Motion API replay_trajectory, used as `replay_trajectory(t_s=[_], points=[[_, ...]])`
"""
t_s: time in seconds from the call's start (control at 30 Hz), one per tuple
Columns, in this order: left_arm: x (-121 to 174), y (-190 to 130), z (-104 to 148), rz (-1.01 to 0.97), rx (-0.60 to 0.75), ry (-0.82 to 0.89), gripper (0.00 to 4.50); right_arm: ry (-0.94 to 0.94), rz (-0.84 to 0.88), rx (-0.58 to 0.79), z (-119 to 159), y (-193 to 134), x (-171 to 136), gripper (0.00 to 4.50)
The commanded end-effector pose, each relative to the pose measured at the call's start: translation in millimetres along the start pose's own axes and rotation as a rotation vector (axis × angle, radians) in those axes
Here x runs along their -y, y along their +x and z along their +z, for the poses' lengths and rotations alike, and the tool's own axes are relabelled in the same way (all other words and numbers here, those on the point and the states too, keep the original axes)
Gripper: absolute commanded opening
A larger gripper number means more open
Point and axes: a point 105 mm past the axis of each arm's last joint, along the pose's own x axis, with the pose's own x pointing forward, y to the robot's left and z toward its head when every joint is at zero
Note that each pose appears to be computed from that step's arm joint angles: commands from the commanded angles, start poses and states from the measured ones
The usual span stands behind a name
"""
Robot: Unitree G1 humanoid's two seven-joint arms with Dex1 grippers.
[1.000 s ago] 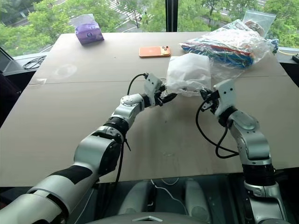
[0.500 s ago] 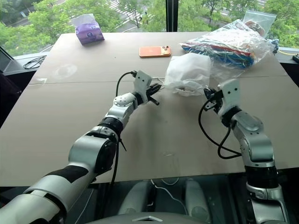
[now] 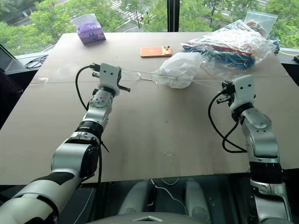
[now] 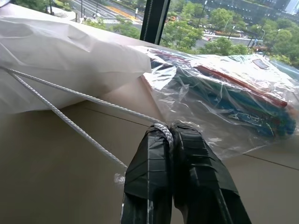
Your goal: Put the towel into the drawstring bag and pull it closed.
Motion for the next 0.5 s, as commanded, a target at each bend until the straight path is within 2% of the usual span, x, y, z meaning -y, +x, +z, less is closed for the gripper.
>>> replay_trajectory(t_s=[0.03, 0.27, 0.5], points=[[-60, -5, 2, 0.259, 0.005, 0.061, 0.06, -0.033, -0.198, 0.003, 4, -6, 43, 0.0], [-91, -15, -3, 0.437, -0.017, 0.131, 0.06, -0.026, -0.357, -0.064, -7, -12, 72, 0.0], [-110, -25, -16, 0.573, -0.082, 0.086, 0.06, -0.017, -0.461, -0.127, -16, -20, 89, 0.0]])
